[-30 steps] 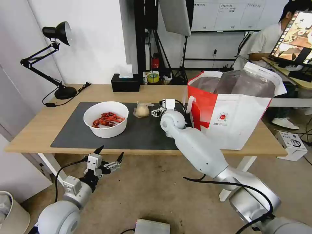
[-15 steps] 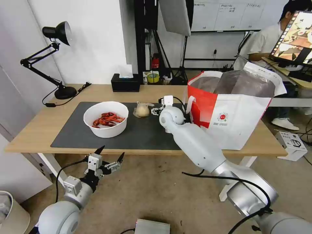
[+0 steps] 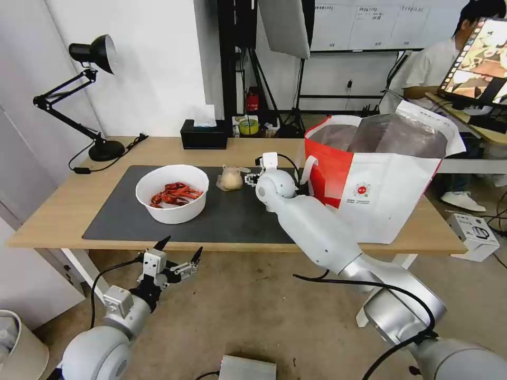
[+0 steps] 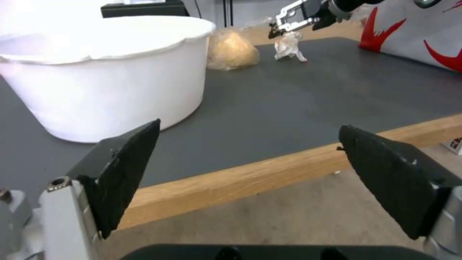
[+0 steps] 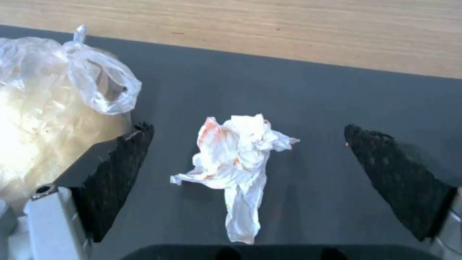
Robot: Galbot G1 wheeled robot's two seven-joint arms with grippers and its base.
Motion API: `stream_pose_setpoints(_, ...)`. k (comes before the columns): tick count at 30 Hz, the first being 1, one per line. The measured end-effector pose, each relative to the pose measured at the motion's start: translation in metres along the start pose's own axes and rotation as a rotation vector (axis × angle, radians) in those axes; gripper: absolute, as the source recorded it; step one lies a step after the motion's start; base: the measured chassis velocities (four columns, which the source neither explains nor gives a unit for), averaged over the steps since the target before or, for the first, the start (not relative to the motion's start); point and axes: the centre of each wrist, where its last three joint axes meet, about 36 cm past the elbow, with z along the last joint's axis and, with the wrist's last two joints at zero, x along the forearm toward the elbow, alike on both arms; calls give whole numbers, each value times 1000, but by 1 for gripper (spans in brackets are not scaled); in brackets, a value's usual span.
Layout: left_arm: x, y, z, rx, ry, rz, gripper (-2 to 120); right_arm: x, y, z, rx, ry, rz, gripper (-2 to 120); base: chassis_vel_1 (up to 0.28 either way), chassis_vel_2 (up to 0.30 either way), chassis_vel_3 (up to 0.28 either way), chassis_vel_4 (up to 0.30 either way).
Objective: Pick up the trash from the table and place it into the takeout bag.
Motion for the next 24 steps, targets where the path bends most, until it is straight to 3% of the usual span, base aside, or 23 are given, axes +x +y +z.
stream_pose_setpoints(24,0,-1,1,1,-2,2,100,-8,-1,4,80,28,21,100,0,0,0,0)
